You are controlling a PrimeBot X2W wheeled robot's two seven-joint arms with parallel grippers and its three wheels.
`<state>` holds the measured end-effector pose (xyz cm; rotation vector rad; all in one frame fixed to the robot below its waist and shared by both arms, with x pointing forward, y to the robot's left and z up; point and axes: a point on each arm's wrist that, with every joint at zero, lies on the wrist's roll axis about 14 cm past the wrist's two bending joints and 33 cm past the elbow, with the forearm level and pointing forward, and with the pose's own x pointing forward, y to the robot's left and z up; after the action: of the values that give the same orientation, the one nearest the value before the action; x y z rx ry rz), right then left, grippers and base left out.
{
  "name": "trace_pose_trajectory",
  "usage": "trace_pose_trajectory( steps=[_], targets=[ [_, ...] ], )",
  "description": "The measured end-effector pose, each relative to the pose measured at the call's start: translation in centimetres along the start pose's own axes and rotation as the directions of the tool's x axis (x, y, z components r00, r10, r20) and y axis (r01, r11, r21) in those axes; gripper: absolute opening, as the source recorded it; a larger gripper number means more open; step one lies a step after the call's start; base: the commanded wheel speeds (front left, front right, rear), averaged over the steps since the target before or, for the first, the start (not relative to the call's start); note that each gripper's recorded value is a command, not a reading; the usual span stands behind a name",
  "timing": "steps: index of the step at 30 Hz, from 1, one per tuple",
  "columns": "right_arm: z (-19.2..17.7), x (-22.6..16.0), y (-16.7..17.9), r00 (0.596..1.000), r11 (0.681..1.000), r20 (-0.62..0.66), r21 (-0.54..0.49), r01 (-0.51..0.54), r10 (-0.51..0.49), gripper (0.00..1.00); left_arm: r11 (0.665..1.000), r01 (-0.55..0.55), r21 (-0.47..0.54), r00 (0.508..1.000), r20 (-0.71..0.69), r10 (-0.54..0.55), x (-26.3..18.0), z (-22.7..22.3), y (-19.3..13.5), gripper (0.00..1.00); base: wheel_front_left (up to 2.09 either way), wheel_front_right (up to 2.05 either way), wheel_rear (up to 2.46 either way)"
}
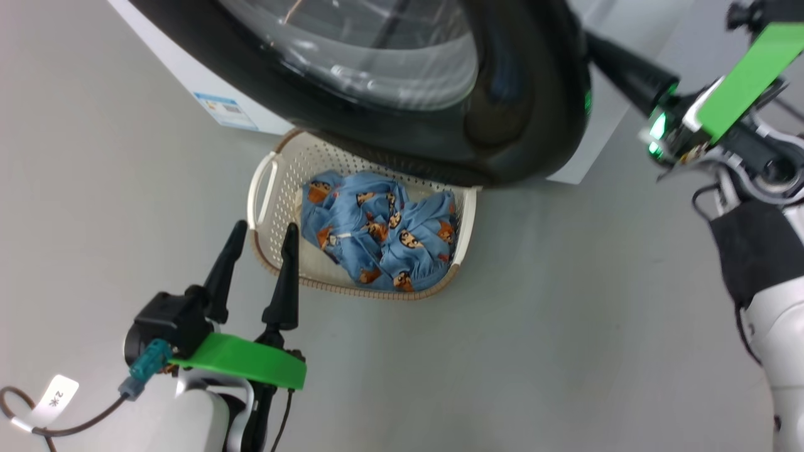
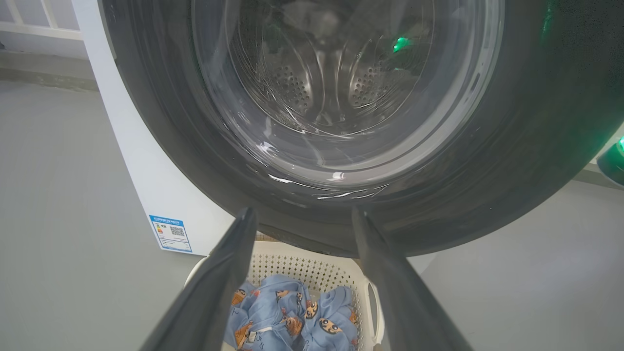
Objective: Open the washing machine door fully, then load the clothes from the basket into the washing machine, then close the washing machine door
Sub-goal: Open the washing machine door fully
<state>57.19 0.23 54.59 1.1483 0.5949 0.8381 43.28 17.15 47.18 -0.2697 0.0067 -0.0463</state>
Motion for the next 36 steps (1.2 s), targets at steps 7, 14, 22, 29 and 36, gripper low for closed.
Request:
trace_pose_trajectory(
  steps=[7, 14, 22, 29, 36],
  targets=[
    [-3.0, -1.0, 1.0, 0.998, 1.0, -0.06, -0.003, -0.005, 0.005, 0.0, 1.0, -0.001, 0.001, 1.0, 0.009, 0.001, -1.0, 0.5, -0.2, 1.0, 0.0, 0.0, 0.0],
    [-5.9, -1.4, 2.2, 0.991, 1.0, -0.134, -0.01, -0.025, 0.024, 0.0, 1.0, 0.004, -0.001, 0.999, 0.032, -0.004, -1.5, 1.4, -0.3, 1.0, 0.0, 0.0, 0.0],
    [-9.5, -1.3, 3.7, 0.974, 0.998, -0.217, -0.009, -0.065, 0.061, 0.0, 1.0, -0.013, 0.001, 0.999, 0.03, 0.013, -2.7, 1.5, 0.1, 1.0, 0.0, 0.0, 0.0],
    [-13.1, -1.6, 4.8, 0.952, 0.996, -0.294, -0.004, -0.088, 0.083, 0.0, 0.999, -0.041, -0.001, 0.998, 0.042, 0.041, -4.0, 2.0, 0.8, 1.0, 0.0, 0.0, 0.0],
    [-16.4, -1.9, 6.0, 0.924, 0.994, -0.368, 0.003, -0.112, 0.105, 0.0, 0.998, -0.07, -0.005, 0.996, 0.05, 0.07, -5.6, 2.3, 1.4, 1.0, 0.0, 0.0, 0.0]
  ],
)
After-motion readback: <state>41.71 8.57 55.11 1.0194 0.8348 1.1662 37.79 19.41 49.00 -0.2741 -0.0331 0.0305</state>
